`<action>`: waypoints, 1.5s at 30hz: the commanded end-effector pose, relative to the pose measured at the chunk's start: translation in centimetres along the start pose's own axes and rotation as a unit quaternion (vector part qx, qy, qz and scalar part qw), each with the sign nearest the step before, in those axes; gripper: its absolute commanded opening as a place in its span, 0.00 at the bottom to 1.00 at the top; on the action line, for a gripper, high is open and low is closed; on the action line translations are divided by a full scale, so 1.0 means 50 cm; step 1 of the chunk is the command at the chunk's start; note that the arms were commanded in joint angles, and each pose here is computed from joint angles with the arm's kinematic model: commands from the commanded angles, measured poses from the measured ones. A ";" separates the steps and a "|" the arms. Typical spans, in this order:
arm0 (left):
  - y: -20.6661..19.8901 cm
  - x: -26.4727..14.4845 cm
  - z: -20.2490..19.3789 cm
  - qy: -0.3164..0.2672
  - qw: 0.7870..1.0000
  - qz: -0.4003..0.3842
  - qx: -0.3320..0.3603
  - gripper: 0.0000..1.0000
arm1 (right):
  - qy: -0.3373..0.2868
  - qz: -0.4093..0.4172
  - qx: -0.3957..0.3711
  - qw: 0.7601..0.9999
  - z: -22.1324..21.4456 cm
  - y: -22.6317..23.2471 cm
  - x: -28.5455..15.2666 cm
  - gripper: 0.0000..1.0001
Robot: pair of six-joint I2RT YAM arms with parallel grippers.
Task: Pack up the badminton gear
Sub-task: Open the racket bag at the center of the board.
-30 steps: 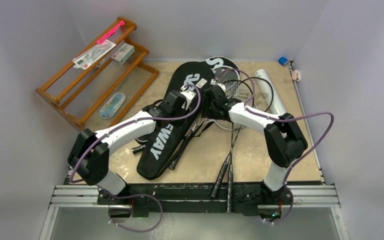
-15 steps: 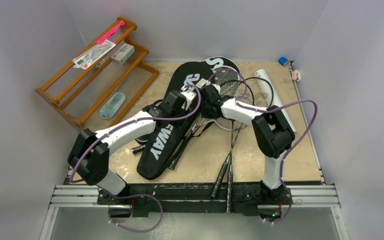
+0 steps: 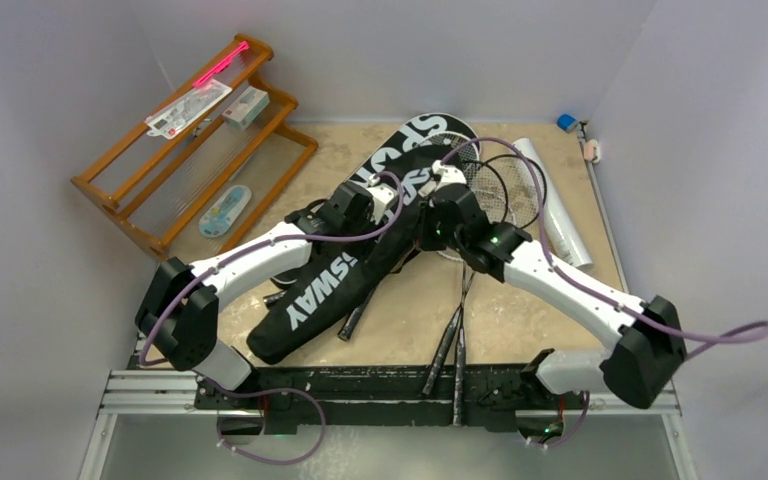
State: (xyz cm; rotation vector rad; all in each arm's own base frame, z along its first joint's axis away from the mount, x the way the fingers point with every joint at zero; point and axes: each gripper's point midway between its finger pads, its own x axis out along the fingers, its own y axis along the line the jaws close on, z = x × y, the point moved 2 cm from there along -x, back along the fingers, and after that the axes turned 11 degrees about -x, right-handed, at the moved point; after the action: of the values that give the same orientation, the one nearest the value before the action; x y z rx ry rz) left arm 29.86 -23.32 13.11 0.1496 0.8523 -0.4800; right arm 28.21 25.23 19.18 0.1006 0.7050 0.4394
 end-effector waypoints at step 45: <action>-0.105 0.066 -0.060 0.055 0.995 -0.054 0.062 0.54 | -0.046 0.031 0.208 0.977 -0.211 -0.072 0.091 0.38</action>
State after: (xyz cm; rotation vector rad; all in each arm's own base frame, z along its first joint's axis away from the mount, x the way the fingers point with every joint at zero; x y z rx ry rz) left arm 26.39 -27.19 7.11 0.2762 1.0034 -0.6263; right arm 23.79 21.82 5.59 0.4642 0.7686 0.3085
